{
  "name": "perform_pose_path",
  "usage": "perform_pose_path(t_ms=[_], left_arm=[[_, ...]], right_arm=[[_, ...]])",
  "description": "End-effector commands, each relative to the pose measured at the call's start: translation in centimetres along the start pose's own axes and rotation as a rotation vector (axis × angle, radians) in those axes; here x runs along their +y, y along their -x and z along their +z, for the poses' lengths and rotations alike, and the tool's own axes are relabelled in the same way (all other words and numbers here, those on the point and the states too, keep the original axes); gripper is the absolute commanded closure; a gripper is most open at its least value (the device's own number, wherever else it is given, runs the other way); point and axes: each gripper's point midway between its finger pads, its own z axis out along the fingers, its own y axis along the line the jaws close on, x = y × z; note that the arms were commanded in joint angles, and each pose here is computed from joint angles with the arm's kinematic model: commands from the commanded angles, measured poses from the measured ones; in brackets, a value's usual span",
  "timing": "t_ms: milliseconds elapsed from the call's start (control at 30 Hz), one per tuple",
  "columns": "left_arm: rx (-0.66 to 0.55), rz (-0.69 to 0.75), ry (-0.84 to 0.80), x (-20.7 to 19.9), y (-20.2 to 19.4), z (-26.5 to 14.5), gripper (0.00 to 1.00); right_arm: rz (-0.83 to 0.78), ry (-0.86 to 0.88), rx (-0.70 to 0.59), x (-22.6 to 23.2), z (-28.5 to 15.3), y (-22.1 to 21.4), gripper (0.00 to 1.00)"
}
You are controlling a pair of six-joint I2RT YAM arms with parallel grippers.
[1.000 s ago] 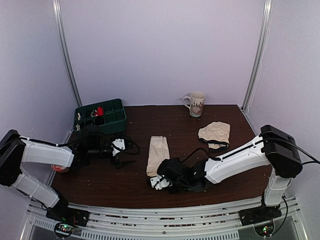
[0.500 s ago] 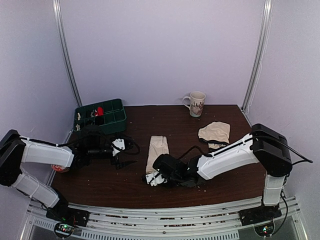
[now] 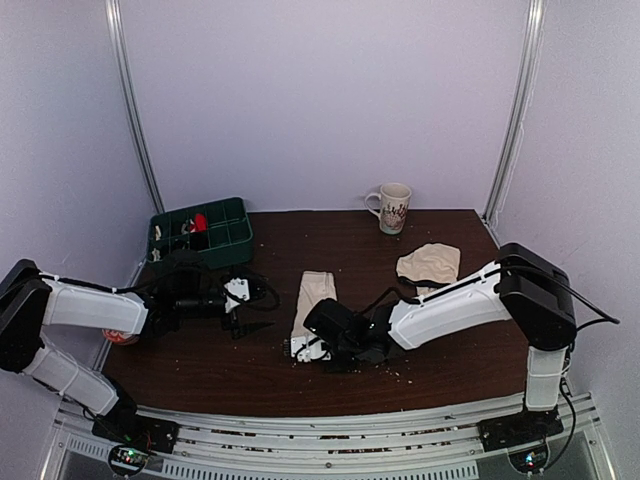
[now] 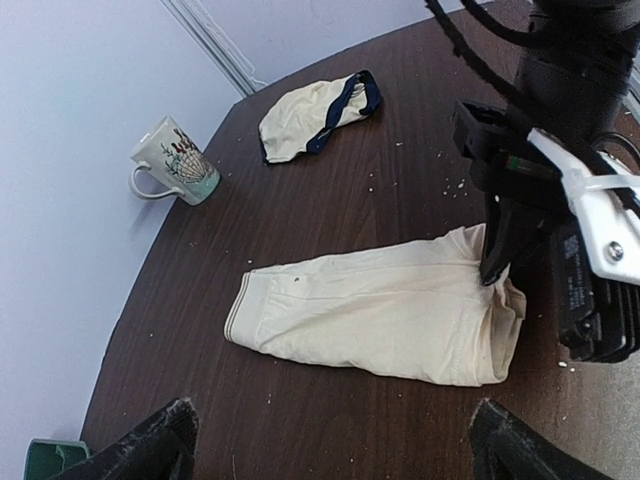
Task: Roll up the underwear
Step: Roll the underwear at the center of the board.
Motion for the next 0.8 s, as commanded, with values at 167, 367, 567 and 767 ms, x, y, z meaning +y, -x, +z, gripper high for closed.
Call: perform_pose_path(t_ms=[167,367,567,767], left_arm=[[-0.074,0.094,-0.006,-0.4,1.4,-0.8,0.02],[-0.041,0.153,-0.020,-1.5,1.0,0.0,0.02],[0.025,0.236,-0.016,-2.7,0.2,1.0,0.02],[0.047,0.288,-0.028,-3.2,0.4,1.4,0.08]], right_arm=[[0.336,0.327,0.011,0.8,0.4,-0.2,0.99],[0.523,0.460,0.059,0.0,2.0,-1.8,0.96],[0.654,0.601,0.035,0.2,2.3,-2.3,0.95],[0.778,0.661,-0.004,-1.0,2.3,-3.2,0.94]])
